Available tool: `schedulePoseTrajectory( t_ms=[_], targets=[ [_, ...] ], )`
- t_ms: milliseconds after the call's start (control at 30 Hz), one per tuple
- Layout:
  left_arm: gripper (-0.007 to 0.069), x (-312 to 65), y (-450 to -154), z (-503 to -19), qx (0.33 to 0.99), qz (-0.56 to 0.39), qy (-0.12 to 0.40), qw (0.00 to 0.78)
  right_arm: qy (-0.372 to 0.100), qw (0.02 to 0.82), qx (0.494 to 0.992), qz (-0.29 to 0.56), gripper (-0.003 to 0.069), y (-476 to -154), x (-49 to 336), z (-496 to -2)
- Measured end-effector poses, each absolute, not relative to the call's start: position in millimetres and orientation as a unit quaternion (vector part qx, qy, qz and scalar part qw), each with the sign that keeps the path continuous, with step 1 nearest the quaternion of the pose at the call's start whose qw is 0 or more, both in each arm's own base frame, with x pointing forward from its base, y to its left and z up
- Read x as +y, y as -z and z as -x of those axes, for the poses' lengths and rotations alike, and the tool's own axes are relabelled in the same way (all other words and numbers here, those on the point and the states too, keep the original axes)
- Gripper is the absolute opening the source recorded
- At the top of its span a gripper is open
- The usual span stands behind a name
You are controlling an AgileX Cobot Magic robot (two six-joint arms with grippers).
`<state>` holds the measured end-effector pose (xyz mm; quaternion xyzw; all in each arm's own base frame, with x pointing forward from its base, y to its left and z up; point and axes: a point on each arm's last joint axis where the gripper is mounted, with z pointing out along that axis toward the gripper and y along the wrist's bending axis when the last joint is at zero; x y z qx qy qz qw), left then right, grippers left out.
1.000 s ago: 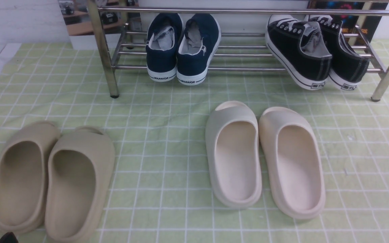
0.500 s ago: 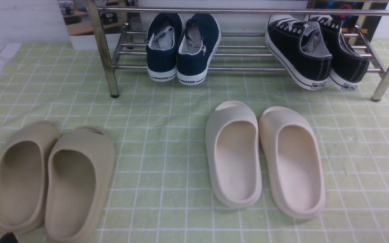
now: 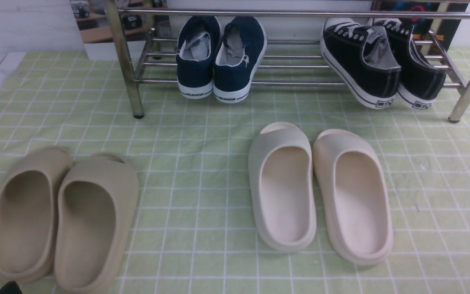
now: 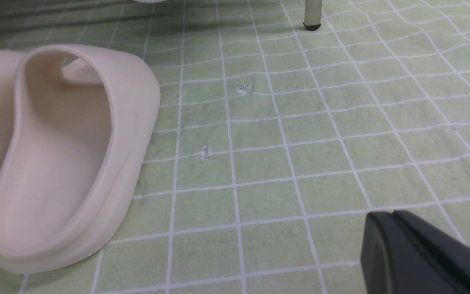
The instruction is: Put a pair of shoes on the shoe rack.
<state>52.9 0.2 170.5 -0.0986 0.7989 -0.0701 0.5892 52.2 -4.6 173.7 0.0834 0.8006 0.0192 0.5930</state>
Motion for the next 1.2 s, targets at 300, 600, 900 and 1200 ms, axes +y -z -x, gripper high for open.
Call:
schedulePoseTrajectory(
  t_ms=[300, 600, 900, 1200],
  targets=[
    [0.0238, 0.2, -170.5, -52.9, 0.799, 0.099, 0.07, 0.589, -0.019, 0.593, 0.801, -0.084, -0.0002, -173.9, -4.6, -52.1],
    [0.0238, 0.2, -170.5, -52.9, 0.799, 0.099, 0.07, 0.589, -0.019, 0.592, 0.801, -0.084, 0.0003, -173.7, -4.6, -52.0],
    [0.0238, 0.2, -170.5, -52.9, 0.799, 0.099, 0.07, 0.589, -0.019, 0.592, 0.801, -0.084, 0.0004, -173.8, -4.6, -52.0],
    [0.0238, 0.2, -170.5, -52.9, 0.799, 0.099, 0.07, 0.589, -0.019, 0.592, 0.801, -0.084, 0.0008, -173.8, -4.6, -52.0]
  ],
)
